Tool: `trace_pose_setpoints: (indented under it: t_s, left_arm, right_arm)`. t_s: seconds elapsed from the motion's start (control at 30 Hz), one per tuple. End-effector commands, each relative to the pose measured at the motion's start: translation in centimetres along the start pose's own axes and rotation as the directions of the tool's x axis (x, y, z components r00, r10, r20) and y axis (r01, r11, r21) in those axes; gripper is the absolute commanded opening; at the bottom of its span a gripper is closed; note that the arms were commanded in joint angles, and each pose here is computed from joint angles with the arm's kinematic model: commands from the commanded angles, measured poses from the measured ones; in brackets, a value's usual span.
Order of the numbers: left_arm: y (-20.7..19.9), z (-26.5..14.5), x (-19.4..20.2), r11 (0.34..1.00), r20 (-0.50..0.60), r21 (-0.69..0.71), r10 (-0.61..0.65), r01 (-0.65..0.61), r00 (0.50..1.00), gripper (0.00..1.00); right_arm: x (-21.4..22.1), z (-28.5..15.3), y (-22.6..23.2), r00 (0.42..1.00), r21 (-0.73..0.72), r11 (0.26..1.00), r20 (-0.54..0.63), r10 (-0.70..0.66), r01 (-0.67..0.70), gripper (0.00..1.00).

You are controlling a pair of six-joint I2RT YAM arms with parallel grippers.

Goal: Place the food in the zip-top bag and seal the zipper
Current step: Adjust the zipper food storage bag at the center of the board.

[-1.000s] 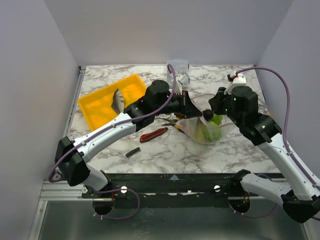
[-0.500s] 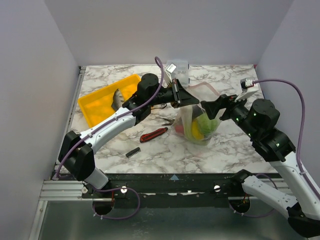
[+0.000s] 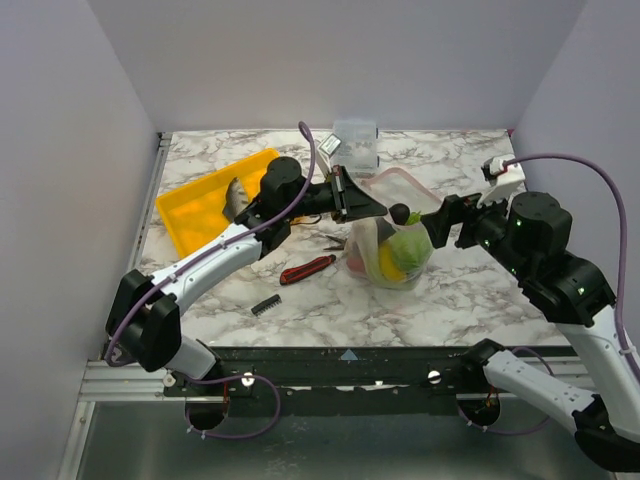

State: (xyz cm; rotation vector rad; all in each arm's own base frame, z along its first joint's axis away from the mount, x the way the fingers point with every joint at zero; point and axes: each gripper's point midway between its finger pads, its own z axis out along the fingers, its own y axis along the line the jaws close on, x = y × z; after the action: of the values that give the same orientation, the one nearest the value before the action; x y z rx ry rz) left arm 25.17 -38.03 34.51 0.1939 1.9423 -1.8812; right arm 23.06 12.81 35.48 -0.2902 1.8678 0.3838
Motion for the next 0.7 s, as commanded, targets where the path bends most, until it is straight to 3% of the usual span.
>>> trace_pose_setpoints:
  t_s: [0.0,0.1,0.2,0.3,0.43,0.6,0.67]
  left_arm:
    - [-3.7,-2.1,0.8,0.993,0.029,0.103,0.055,-0.057,0.998,0.0]
    - [-5.7,-2.5,1.6,0.988,0.059,0.131,0.075,-0.082,0.995,0.0]
    - [-7.3,-2.7,2.4,0.988,0.063,0.133,0.072,-0.08,0.995,0.0]
    - [-6.2,-4.0,2.6,0.995,0.124,0.079,0.048,-0.058,0.991,0.0]
    - [-4.9,-6.4,3.4,0.998,0.194,0.035,0.037,-0.045,0.98,0.0]
    - [-3.7,-8.6,5.3,0.997,0.19,-0.003,0.073,-0.074,0.979,0.0]
    - [-3.5,-9.4,5.6,0.995,0.191,-0.032,0.104,-0.099,0.976,0.0]
  right_arm:
    - [0.6,-0.4,-1.5,0.995,0.097,0.991,0.04,0.091,-0.095,0.87]
    - [1.3,0.0,-1.0,0.985,0.046,0.989,0.111,0.134,-0.14,0.88]
    - [2.1,-0.1,1.1,0.991,-0.088,0.992,0.098,0.095,-0.087,0.87]
    - [2.0,-0.9,3.0,0.99,-0.205,0.977,0.117,0.08,-0.055,0.87]
    - [0.9,-2.9,6.8,0.972,-0.432,0.902,0.221,0.076,0.027,0.88]
    - [3.8,-0.6,6.8,0.99,-0.429,0.903,0.137,0.04,0.023,0.86]
    - [4.1,-0.7,7.2,0.987,-0.457,0.889,0.158,0.04,0.037,0.87]
